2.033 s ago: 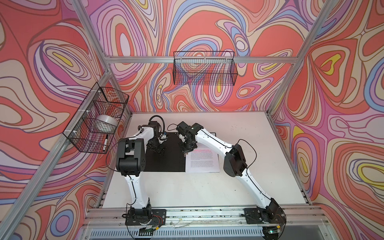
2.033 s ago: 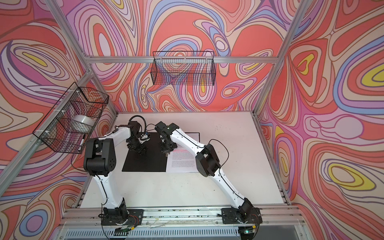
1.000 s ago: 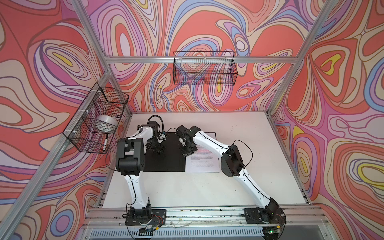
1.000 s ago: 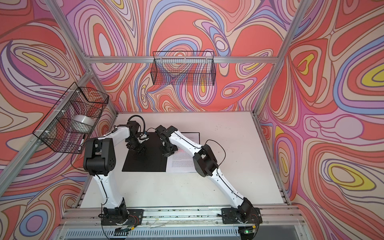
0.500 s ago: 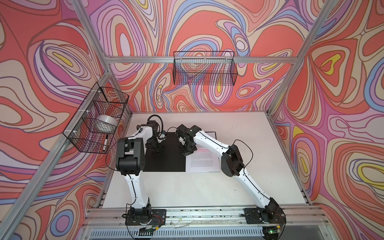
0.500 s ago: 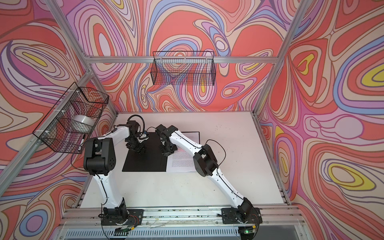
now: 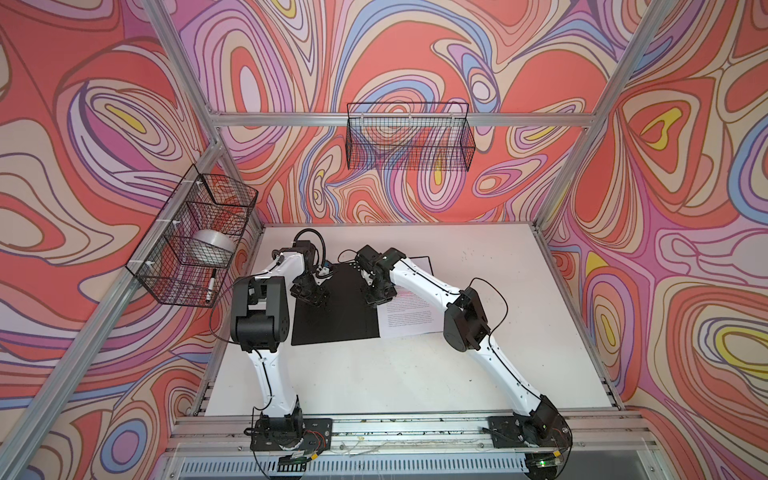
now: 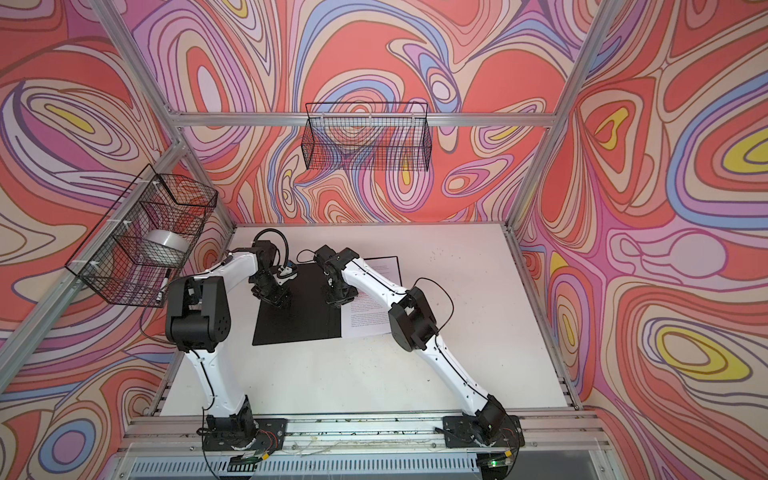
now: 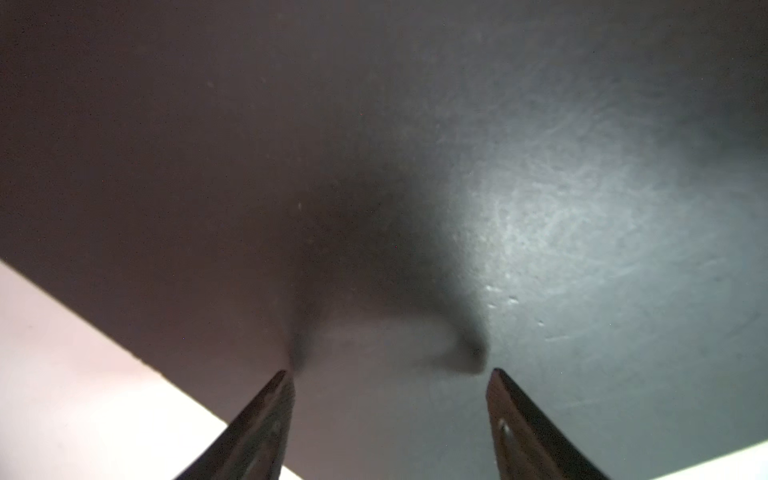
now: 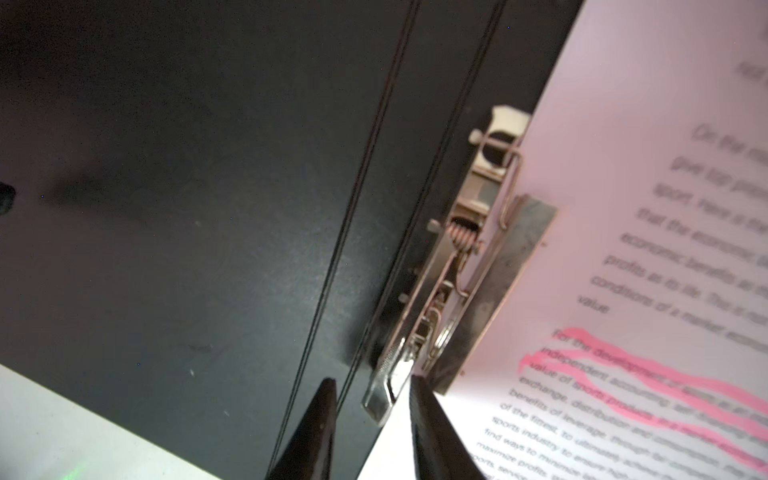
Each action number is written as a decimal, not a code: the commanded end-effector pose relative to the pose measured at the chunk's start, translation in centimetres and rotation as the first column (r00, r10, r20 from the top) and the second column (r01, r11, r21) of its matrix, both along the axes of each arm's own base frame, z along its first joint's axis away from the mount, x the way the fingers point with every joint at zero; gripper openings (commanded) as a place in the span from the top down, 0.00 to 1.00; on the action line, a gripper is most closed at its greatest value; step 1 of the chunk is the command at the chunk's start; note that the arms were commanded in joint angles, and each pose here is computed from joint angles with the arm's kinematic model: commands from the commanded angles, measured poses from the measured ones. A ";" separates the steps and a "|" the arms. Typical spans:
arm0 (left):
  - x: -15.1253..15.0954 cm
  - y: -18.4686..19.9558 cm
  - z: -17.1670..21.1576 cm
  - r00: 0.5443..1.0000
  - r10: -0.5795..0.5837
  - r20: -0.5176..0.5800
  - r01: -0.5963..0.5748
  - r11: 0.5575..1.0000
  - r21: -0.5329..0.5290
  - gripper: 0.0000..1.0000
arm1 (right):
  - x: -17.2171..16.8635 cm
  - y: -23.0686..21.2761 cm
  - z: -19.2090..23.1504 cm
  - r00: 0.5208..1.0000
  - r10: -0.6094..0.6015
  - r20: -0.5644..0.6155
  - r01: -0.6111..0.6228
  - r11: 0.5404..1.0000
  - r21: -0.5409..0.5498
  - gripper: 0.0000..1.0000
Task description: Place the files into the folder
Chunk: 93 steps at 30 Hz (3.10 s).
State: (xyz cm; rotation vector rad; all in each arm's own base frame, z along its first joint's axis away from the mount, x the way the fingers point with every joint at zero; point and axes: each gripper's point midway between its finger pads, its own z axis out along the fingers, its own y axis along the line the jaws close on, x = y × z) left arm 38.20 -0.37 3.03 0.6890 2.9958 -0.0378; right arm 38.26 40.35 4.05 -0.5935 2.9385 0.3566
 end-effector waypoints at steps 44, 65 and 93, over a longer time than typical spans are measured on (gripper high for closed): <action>-3.2 4.6 1.5 0.883 0.448 -0.143 -0.469 0.862 -0.193 0.14 | -0.8 -23.5 4.7 0.856 -0.500 -0.131 0.511 0.784 0.352 0.33; 4.3 -5.1 6.4 0.986 0.168 0.003 -0.159 0.940 -0.301 0.17 | -11.5 -19.7 6.9 0.818 -0.498 -0.289 0.575 0.677 0.460 0.33; 16.7 -14.6 1.3 0.976 0.197 0.096 -0.155 0.931 -0.331 0.12 | -17.4 -13.6 3.1 0.762 -0.574 -0.301 0.643 0.613 0.458 0.33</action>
